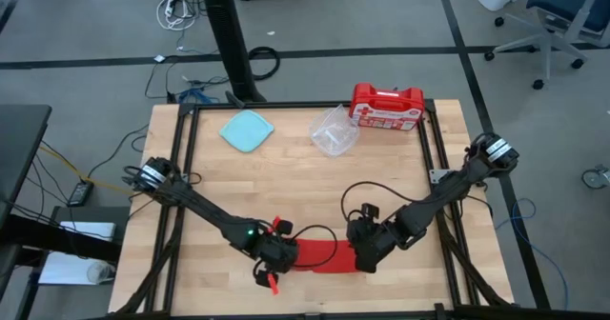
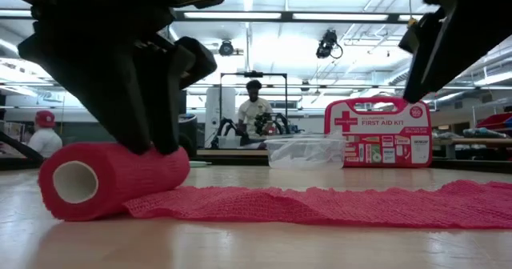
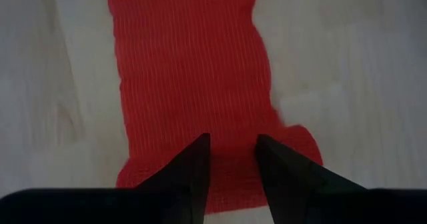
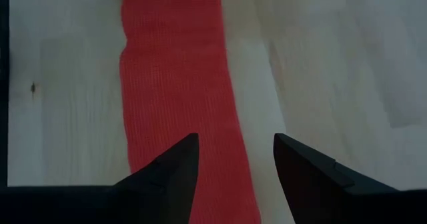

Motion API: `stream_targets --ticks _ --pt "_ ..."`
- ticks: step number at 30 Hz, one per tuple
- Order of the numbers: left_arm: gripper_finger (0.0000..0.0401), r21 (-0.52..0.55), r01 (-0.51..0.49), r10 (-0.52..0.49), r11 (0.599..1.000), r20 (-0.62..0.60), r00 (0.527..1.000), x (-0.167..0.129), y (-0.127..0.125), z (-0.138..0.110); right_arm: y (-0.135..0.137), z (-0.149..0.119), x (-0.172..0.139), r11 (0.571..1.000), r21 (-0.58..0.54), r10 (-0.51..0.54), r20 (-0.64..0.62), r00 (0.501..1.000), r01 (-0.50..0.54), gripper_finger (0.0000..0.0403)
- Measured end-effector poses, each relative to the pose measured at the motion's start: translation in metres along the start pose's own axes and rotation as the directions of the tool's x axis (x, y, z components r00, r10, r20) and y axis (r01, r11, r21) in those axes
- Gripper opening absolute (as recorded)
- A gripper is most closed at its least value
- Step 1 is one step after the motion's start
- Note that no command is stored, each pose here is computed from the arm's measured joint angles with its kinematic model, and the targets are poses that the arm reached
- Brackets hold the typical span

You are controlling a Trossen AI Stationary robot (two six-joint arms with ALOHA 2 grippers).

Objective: Roll bandage
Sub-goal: Roll the red bandage

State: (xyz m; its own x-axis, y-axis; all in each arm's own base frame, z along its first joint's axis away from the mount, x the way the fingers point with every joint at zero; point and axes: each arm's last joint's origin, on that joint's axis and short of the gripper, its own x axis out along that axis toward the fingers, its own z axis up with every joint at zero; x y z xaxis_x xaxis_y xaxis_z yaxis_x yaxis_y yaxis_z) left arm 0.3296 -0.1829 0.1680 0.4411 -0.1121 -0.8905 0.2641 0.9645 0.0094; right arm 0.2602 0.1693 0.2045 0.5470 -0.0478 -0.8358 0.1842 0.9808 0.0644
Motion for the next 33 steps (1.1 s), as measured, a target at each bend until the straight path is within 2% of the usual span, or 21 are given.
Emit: stream_targets --ticks 5,10,15,20,26,33 --pt "0.0127 -0.003 0.009 -0.009 1.0 0.017 1.0 0.003 0.006 0.003 -0.003 -0.001 -0.021 0.999 0.032 -0.017 0.044 0.999 0.016 0.0191" --pt "0.0127 0.005 0.024 -0.024 1.0 0.053 0.998 0.019 0.008 0.007 -0.004 -0.001 -0.039 0.999 0.048 -0.004 0.096 0.995 0.0 0.0191" --pt "0.0127 0.019 0.03 -0.033 0.999 0.117 0.993 0.034 0.009 0.012 -0.005 -0.002 -0.045 0.999 0.045 -0.017 0.12 0.993 0.011 0.0191" --pt "0.0127 0.003 0.011 -0.011 1.0 0.169 0.986 0.037 0.015 0.017 -0.004 -0.002 -0.043 0.999 0.043 -0.028 0.122 0.992 0.023 0.0191" --pt "0.0127 0.033 -0.004 -0.002 0.999 0.173 0.985 0.027 0.015 0.032 -0.005 -0.001 -0.043 0.998 0.046 -0.057 0.147 0.988 0.051 0.0191" --pt "0.0127 0.073 -0.023 0.019 0.997 0.058 0.998 0.006 0.014 0.045 -0.006 0.0 -0.042 0.997 0.035 -0.08 0.164 0.983 0.075 0.0191"
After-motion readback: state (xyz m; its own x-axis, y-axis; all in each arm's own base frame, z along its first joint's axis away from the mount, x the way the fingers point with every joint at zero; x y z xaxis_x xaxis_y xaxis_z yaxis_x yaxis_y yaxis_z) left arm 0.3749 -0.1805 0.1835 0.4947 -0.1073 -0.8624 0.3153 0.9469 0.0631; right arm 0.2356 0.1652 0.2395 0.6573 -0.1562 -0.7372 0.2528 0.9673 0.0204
